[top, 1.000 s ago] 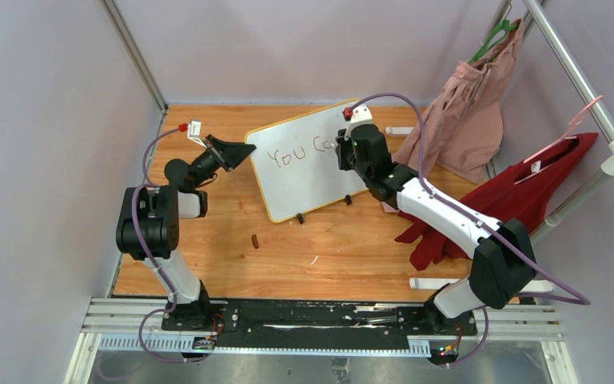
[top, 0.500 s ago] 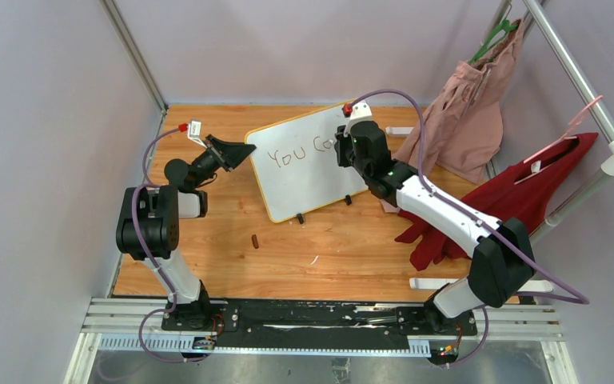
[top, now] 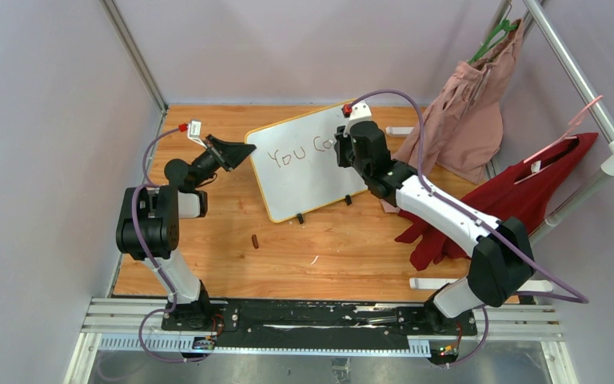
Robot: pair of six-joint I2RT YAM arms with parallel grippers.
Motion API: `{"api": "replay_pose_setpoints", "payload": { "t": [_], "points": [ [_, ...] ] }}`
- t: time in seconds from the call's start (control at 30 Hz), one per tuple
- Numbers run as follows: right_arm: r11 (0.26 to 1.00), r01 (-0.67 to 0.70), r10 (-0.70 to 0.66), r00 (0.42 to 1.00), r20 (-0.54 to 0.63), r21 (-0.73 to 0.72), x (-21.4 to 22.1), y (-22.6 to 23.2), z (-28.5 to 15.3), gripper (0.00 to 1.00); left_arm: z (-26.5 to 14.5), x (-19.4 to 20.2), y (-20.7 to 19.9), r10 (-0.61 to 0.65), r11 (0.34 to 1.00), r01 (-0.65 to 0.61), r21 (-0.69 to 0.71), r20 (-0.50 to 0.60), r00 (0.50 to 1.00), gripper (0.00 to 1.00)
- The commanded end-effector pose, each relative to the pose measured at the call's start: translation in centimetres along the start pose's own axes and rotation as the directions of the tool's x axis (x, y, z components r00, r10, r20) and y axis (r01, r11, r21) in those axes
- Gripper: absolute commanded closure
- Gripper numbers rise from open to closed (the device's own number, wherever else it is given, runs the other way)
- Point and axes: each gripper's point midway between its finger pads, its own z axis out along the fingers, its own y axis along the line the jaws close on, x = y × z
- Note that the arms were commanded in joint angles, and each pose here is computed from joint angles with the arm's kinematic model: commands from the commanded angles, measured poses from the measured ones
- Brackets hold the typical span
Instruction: Write a sentence on the whiteboard
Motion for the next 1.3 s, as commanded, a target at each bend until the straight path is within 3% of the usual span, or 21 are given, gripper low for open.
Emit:
{"api": "replay_pose_setpoints", "payload": {
  "t": [0.0,0.67,1.27],
  "points": [
    [1.000,0.000,0.000,1.000,-0.012,0.019,0.7,-0.8,0.0,1.00,0.1,-0.4,-1.2,0.052,0.998,-0.052,0.033,0.013,0.999,1.00],
    [0.998,-0.010,0.012,0.999,-0.040,0.060,2.1,-2.3,-0.7,1.00,0.1,-0.4,-1.2,0.051,0.998,-0.051,0.032,0.012,0.999,1.00],
    [0.999,-0.041,0.040,0.997,0.060,0.016,-3.1,-1.5,-1.5,1.00,0.1,-0.3,-1.2,0.051,0.998,-0.051,0.033,0.010,0.999,1.00]
  ]
}}
